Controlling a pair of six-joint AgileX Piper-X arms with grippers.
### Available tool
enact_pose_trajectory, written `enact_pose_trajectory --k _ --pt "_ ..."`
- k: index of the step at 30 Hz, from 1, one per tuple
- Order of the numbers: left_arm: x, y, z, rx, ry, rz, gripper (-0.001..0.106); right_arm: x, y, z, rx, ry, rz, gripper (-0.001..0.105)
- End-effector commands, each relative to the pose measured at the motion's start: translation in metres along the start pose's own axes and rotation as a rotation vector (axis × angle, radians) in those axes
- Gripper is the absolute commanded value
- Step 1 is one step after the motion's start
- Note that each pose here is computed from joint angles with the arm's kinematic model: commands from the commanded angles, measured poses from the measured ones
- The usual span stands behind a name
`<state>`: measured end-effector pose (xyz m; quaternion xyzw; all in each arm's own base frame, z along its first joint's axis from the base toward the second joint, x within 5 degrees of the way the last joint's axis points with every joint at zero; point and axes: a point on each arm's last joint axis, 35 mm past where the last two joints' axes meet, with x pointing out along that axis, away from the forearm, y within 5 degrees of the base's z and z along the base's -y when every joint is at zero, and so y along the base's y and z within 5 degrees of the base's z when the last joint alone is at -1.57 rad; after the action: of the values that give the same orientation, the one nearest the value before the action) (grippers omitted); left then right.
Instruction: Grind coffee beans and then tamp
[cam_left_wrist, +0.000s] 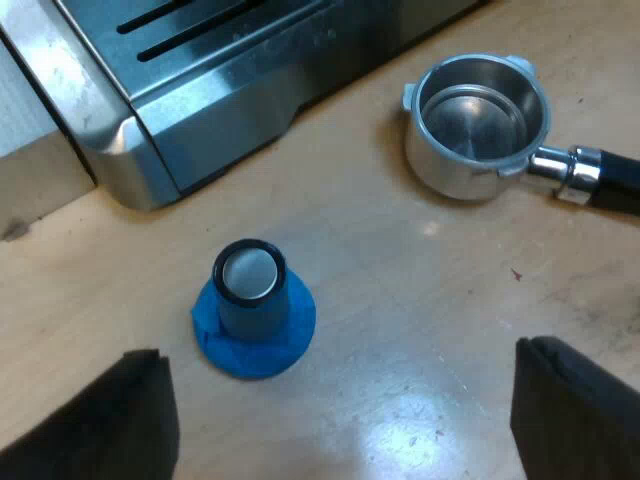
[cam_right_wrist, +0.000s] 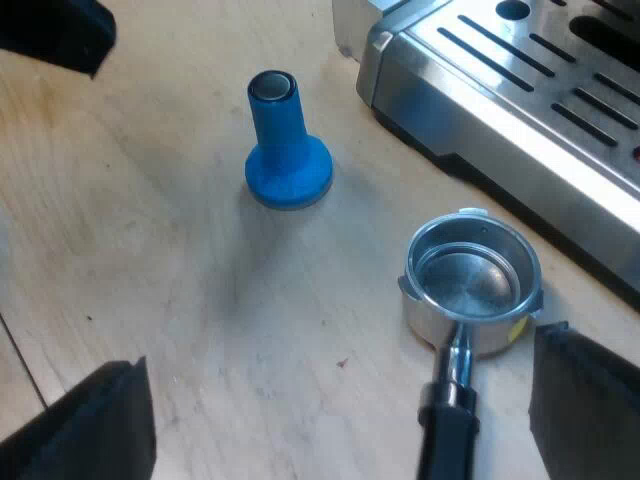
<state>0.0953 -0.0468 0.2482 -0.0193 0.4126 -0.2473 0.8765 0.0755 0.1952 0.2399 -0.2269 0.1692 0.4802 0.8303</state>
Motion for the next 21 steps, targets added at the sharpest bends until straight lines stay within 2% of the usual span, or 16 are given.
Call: enact_pose_trajectory --k 1,7,16,21 --pt "-0.001 -0.001 0.003 0.008 -0.027 -0.001 0.071 0.002 0.001 -0.004 0.003 -0.038 0.001 0.077" --pt "0.012 0.005 0.006 0.01 0.025 0.088 0.071 0.002 0.002 -0.004 -0.035 -0.036 0.0 0.077" --pt "0.044 0.01 0.02 0.001 0.075 0.093 0.071 0.002 0.001 -0.004 -0.05 -0.034 -0.009 0.077" --pt "0.051 0.011 0.021 -0.002 0.09 0.091 0.071 0.007 0.002 -0.007 -0.063 -0.009 -0.01 0.077"
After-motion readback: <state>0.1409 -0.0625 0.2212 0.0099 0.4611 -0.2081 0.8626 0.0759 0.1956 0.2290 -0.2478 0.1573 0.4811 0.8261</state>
